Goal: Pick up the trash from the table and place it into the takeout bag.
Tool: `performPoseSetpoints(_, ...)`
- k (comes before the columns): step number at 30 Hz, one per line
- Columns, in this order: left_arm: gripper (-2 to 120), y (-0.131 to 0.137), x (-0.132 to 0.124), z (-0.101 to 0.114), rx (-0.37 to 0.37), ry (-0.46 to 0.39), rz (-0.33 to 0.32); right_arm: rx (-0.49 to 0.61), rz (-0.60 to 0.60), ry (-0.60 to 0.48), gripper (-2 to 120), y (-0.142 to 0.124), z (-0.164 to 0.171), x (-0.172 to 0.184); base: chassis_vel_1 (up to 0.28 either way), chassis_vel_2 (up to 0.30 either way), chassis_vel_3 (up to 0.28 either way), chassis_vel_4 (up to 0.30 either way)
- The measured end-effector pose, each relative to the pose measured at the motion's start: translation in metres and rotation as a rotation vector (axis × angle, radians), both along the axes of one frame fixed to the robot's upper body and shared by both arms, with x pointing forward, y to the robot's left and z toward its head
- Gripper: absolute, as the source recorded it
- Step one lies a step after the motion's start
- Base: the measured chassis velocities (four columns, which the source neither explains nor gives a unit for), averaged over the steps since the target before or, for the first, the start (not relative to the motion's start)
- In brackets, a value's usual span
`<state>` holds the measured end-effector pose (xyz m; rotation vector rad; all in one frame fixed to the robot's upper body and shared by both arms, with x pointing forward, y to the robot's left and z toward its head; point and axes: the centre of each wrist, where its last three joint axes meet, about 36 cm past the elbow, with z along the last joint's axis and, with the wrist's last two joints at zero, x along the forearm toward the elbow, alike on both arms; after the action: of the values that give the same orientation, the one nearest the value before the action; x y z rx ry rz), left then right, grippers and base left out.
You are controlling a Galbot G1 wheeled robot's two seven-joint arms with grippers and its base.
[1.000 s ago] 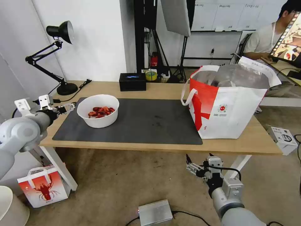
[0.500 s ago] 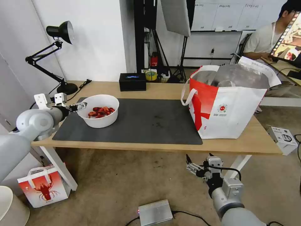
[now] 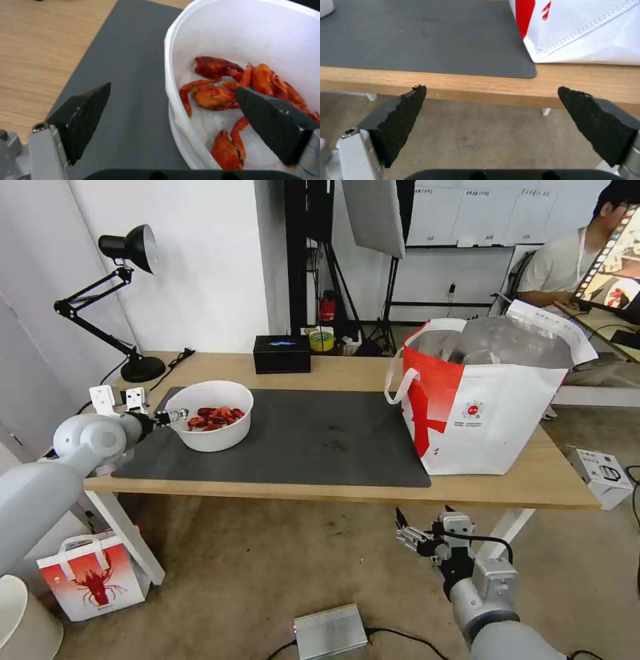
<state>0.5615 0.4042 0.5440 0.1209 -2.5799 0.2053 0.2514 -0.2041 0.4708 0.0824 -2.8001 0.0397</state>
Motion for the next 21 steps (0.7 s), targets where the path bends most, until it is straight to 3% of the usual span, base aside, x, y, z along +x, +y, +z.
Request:
performPoseSetpoints(8,95,-0.004,0.010,-0.006,-0.006,0.014,0.015,0.000,0.000,0.000,100,0.000,0.000,0.000,0.000,0.000,0.000,0.000)
performPoseSetpoints(15,69,-0.007,0.013,-0.002,-0.003,0.006,0.021,0.000,0.000,0.000,100,0.000,0.000,0.000,0.000,0.000,0.000,0.000)
performPoseSetpoints(17,68,-0.007,0.013,-0.001,-0.003,0.005,0.022,0.000,0.000,0.000,100,0.000,0.000,0.000,0.000,0.000,0.000,0.000)
performPoseSetpoints(21,46,-0.009,0.012,-0.001,-0.002,0.002,0.022,0.000,0.000,0.000,100,0.000,0.000,0.000,0.000,0.000,0.000,0.000)
